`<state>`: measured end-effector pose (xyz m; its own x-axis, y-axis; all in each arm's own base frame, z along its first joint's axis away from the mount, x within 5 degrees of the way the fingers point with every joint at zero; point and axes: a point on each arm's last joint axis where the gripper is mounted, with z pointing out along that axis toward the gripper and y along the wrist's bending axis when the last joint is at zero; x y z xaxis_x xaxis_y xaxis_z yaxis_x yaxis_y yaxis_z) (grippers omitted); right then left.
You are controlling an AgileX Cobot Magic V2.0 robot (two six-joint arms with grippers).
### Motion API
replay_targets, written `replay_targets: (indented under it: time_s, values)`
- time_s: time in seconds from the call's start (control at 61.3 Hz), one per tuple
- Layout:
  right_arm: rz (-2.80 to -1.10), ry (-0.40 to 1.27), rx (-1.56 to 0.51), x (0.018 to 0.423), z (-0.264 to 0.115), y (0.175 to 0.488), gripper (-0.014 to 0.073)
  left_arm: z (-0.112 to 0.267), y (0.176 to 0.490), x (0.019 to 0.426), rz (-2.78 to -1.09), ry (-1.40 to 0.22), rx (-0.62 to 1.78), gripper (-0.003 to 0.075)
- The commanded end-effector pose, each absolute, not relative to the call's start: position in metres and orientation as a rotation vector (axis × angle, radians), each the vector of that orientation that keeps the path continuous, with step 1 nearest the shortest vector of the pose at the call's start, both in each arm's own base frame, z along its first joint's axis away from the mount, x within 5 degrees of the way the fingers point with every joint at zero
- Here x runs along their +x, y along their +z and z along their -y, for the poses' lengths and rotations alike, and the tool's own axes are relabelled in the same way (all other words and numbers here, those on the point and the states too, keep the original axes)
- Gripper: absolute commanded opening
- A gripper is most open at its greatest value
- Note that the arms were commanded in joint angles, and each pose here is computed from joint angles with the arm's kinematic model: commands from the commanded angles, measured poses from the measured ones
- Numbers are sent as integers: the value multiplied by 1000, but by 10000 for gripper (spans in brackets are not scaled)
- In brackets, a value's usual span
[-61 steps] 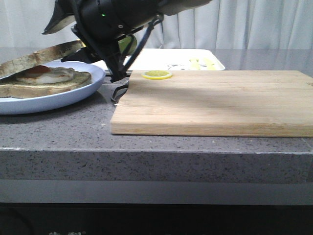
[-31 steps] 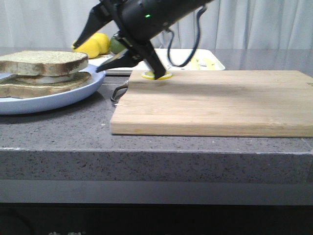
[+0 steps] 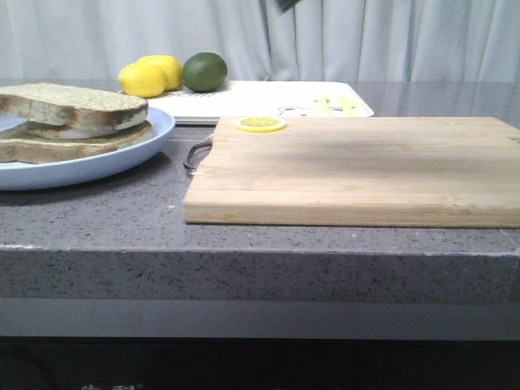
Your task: Place bread and move sandwich to tray
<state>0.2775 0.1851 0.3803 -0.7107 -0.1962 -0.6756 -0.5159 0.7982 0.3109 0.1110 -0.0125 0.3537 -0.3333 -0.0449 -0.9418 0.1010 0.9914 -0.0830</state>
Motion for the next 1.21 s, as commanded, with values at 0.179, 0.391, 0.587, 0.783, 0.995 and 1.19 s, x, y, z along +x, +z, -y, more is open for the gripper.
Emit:
replay_targets:
  time_s: [0.179, 0.391, 0.587, 0.783, 0.995, 1.19]
  values:
    - [-2146, 418, -566, 225, -137, 441, 383, 12, 370, 113, -1801, -159, 16, 426]
    - [-2140, 367, -552, 191, -113, 432, 383, 12, 370, 113, -1801, -159, 16, 426]
    - [-2144, 369, -552, 161, -96, 416, 383, 12, 370, 113, -1801, -159, 16, 426]
    - [-2092, 379, -535, 134, -81, 400, 383, 12, 370, 113, -1801, -159, 16, 426]
    - [-1968, 403, -498, 108, -66, 388, 383, 12, 370, 113, -1801, -159, 16, 426]
    - [-1921, 412, -485, 97, -59, 381, 383, 12, 370, 113, -1801, -159, 16, 426]
